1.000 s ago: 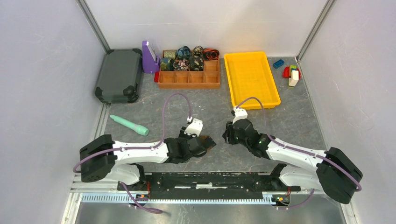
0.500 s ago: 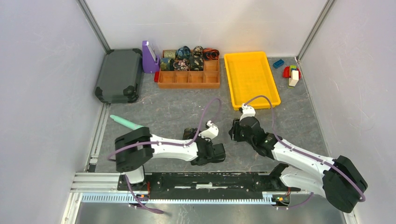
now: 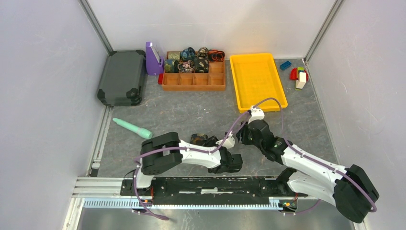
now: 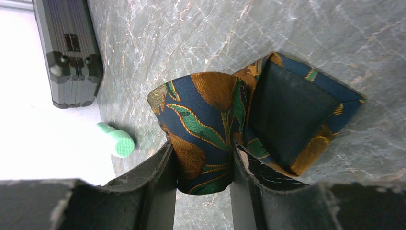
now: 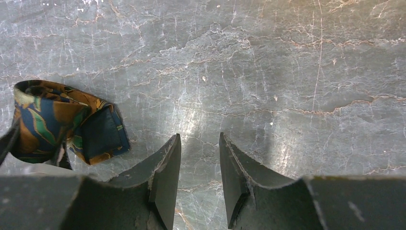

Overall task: Roll the ties
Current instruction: Roll the tie at the center of the board.

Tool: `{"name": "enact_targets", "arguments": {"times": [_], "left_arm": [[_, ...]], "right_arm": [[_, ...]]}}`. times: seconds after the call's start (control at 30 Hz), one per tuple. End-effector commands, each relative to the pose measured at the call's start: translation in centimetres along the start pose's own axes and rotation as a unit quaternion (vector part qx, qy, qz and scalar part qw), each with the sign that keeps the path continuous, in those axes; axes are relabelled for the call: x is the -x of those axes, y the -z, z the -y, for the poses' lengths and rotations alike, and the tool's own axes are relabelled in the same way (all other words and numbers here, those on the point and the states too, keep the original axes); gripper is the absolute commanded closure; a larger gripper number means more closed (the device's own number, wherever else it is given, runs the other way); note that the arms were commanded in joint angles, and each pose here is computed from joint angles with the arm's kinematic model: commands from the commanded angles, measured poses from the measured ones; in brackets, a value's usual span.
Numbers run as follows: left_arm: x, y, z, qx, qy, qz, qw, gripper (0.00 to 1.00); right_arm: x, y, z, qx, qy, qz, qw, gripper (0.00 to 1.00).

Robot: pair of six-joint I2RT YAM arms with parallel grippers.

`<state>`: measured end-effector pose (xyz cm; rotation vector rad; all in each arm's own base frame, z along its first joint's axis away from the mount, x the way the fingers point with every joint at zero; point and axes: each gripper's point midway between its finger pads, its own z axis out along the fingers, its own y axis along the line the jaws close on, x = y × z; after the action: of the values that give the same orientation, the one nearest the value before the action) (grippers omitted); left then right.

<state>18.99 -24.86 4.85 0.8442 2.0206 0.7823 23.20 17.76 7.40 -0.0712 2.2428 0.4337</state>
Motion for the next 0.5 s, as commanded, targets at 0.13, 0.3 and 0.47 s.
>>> {"name": "enact_targets", "arguments": {"times": [0.13, 0.3, 0.47], "left_arm": [[-1.3, 0.5, 5.5, -0.101, -0.018, -0.056, 0.993, 0.63], [-1.2, 0.9, 5.9, -0.121, -0.020, -0.061, 0.991, 0.61], [-0.7, 1.7, 5.6, -0.140, -0.006, -0.057, 0.988, 0.52]], "right_arm": [[0.5, 0.3, 0.2, 0.003, 0.001, 0.011, 1.000, 0.58], [0.5, 0.3, 0.3, 0.003, 0.001, 0.011, 1.000, 0.58], [0.6, 0.1, 0.2, 0.003, -0.001, 0.011, 1.000, 0.58]]}}
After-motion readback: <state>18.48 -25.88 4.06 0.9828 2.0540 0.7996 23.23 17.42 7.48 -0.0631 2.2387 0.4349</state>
